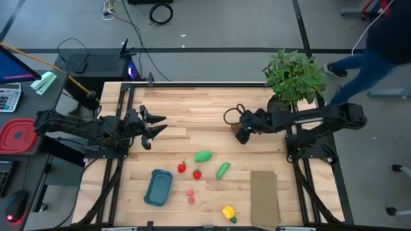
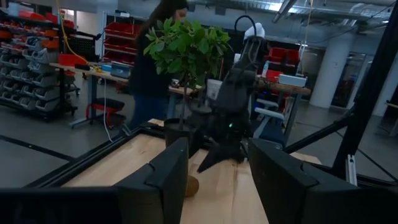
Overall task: Pick and placing Produce into tupperware
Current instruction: Put the brown kiwi into the blue bin
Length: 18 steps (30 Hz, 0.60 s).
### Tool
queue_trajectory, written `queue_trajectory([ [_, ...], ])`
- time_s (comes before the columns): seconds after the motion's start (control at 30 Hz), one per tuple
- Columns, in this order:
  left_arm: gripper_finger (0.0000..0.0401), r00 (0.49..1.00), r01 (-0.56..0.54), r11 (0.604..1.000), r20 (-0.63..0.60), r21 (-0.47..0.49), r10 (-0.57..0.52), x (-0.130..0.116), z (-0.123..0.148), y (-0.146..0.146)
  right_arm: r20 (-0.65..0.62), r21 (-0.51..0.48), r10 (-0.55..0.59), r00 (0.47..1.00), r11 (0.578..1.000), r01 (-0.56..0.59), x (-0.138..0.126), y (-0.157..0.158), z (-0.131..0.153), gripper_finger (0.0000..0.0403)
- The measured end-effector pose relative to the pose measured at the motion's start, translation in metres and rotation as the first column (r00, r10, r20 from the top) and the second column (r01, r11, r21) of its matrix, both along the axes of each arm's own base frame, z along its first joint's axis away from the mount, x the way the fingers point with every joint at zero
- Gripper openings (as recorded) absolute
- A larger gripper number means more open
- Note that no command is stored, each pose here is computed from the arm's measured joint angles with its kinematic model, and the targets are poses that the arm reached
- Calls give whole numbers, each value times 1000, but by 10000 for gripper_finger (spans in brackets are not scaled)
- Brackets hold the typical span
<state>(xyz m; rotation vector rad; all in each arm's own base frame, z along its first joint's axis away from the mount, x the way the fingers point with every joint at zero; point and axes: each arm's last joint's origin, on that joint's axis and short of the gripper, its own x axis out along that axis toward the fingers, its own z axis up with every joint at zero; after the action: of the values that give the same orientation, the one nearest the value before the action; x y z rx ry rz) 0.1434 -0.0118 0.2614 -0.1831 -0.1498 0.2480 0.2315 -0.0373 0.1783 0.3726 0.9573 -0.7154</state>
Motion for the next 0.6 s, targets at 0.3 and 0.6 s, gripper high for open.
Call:
queue_trajectory([
  [0.3,173,1000,0,1000,-7,1,0,0,-1,0,41,23,-45,998,999,44,12,-7,-12,284],
  [0.6,173,1000,1,1000,-8,0,-1,0,-1,0,98,80,-59,993,996,51,12,-6,-5,284],
])
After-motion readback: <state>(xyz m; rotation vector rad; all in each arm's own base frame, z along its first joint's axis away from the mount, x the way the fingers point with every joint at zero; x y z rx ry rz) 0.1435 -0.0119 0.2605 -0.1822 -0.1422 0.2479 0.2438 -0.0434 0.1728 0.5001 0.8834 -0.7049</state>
